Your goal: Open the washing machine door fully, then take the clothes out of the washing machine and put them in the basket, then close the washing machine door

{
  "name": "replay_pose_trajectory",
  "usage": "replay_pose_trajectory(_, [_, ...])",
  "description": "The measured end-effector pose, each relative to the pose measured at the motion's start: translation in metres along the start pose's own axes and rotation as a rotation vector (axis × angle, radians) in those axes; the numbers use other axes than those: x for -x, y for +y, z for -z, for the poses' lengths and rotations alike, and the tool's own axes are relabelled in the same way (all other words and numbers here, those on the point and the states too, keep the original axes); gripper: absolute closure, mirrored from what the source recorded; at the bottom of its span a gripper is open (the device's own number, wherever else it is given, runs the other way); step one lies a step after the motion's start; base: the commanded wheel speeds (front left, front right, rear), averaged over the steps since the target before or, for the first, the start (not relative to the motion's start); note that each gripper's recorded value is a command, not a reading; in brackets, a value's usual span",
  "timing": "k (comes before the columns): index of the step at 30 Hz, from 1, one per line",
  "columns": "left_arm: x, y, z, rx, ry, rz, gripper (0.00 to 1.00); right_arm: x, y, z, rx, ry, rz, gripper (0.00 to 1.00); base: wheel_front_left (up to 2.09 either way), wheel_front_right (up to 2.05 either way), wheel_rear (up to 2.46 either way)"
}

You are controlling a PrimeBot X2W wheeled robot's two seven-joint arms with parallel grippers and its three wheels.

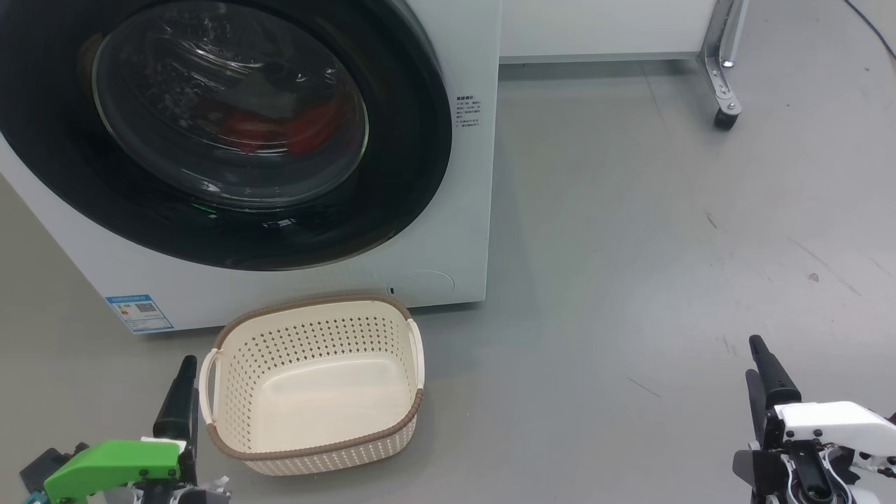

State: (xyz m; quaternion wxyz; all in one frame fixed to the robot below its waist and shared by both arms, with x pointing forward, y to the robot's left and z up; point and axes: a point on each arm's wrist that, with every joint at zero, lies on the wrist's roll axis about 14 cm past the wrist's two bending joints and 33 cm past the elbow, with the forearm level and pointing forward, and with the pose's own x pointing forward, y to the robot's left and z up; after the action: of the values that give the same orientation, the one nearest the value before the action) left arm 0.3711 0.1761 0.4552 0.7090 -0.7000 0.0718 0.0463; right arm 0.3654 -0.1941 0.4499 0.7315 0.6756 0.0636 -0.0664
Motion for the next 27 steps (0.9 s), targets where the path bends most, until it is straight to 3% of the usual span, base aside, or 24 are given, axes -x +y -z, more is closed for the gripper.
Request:
replay_pose_trajectory(14, [-0.007, -0.011, 0.004, -0.159, 0.006, 0.025, 0.00, -0.010, 0.012, 0.006, 0.178, 0.017, -0.030, 0.00, 0.00, 0.00, 0.00])
replay_pose_trajectory(27, [-0.013, -0.013, 0.008, -0.353, 0.017, 0.031, 0.00, -0.019, 0.022, 0.013, 0.433, 0.046, -0.063, 0.00, 0.00, 0.00, 0.00])
